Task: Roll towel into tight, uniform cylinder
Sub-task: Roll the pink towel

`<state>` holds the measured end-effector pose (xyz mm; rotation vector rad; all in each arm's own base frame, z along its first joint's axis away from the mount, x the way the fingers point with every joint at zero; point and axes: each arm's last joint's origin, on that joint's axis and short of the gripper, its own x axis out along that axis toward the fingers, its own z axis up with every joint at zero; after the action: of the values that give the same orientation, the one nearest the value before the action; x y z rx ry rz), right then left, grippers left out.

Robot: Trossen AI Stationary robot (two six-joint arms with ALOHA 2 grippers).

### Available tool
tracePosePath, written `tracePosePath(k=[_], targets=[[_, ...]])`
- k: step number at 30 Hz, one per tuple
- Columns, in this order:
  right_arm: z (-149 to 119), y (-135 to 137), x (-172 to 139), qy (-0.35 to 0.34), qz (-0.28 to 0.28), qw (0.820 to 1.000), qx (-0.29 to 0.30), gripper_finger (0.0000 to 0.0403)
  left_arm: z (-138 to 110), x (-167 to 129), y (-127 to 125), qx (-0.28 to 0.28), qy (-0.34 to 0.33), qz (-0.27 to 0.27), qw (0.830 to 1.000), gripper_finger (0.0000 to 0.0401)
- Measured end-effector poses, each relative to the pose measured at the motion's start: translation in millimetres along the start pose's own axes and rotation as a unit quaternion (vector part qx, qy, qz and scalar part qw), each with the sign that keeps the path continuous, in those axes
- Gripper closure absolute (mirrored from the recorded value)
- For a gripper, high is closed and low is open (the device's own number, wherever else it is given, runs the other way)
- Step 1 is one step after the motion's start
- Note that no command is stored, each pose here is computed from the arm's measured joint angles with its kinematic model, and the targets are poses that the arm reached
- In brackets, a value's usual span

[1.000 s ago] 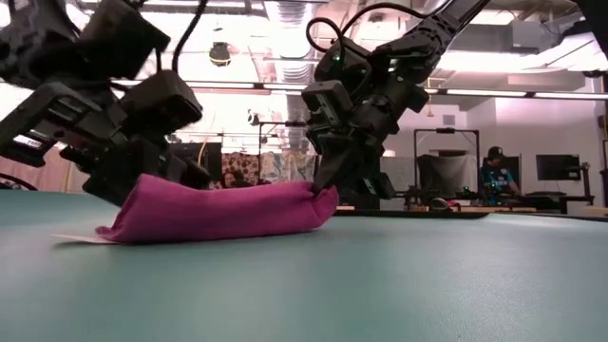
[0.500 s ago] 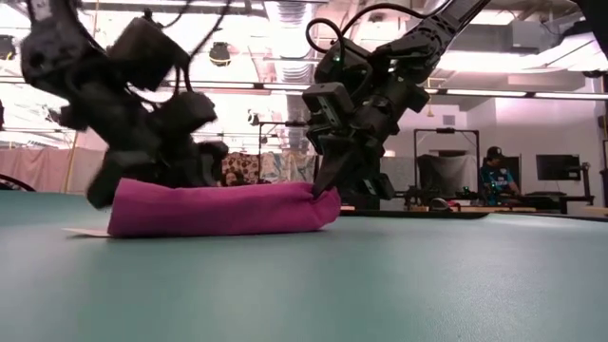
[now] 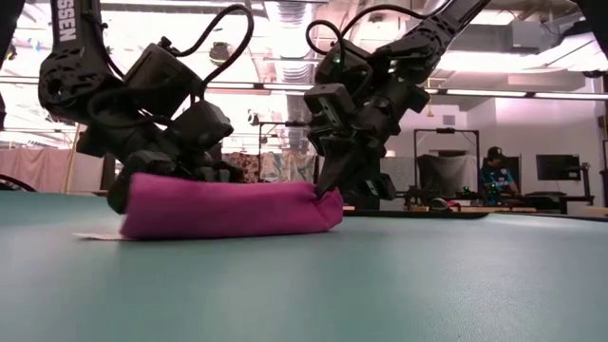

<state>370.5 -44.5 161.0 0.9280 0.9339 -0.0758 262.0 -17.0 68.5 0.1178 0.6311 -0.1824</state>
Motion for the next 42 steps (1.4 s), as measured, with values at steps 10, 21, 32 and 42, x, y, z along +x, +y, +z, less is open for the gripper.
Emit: tracePosePath(k=[10, 21, 32, 42], targets=[[11, -8, -6, -0.023, 0.004, 1.000, -0.001, 0.0390, 5, 3, -16, -0.026, -0.007, -0.028, 0.999, 0.0401], [11, 1, -3, -0.038, 0.023, 0.999, -0.024, 0.0390, 17, 9, -15, -0.026, -0.018, -0.029, 0.999, 0.0401], [27, 5, 41, 0.000, 0.034, 0.998, -0.053, 0.0390, 16, 9, -15, -0.031, -0.007, -0.027, 0.999, 0.0401], [14, 36, 37, 0.032, -0.047, 0.993, -0.100, 0.0390, 16, 7, -17, -0.072, 0.003, -0.028, 0.997, 0.0401]])
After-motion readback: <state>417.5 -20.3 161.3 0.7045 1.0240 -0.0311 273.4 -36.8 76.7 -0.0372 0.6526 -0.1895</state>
